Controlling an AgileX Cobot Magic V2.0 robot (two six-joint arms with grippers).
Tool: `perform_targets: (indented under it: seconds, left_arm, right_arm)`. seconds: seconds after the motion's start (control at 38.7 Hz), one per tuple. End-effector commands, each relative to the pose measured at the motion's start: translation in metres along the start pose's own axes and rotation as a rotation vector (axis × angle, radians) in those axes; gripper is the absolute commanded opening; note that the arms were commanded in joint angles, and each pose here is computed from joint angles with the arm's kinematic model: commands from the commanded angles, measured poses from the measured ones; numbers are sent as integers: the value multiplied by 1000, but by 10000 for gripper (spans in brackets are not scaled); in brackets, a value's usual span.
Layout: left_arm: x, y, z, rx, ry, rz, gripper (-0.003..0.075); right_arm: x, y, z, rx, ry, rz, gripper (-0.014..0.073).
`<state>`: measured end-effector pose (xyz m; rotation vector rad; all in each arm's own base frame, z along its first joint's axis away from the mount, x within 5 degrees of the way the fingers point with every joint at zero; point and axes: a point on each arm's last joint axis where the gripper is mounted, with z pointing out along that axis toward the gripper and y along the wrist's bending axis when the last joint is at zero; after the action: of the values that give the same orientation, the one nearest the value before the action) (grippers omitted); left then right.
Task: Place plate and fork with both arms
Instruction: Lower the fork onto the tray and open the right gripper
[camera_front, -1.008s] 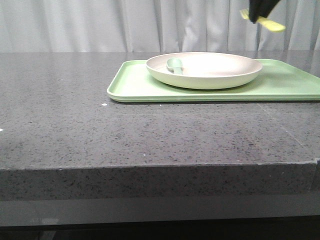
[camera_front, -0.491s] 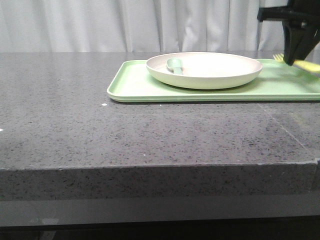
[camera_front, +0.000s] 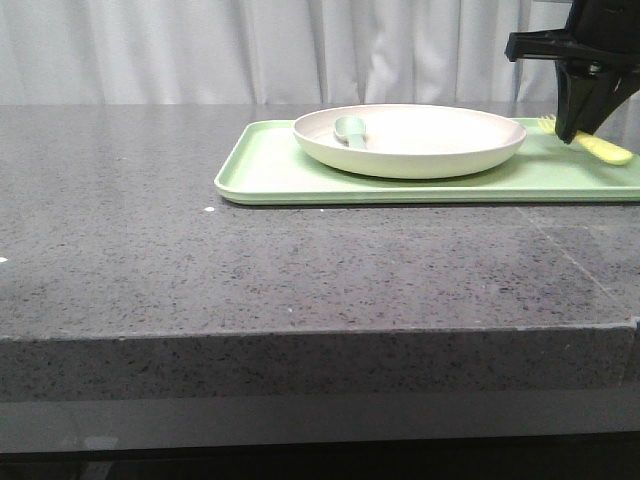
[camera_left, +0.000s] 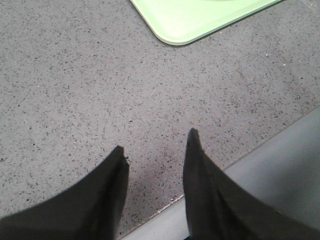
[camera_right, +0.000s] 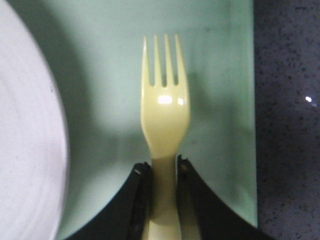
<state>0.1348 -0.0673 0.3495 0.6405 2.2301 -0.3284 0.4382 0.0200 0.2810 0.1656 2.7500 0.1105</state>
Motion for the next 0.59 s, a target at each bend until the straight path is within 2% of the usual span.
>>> perform_targets:
  seconds: [0.0,0.21,0.44,0.57]
  left_arm:
    - [-11,0,-6,-6,-93,-12,262]
    - [-11,0,-6,-6,-93,-12,262]
    - [-11,0,-6,-6,-93,-12,262]
    - [-11,0,-6,-6,-93,-12,262]
  right_arm:
    - [-6,0,-27,-12,-88,-9,111]
    - [-4,-1,-12,-4,-32,-7,124]
    - [-4,-1,-12,-4,-32,-7,340]
    - [-5,-1,-21,-7,-54,-8,386]
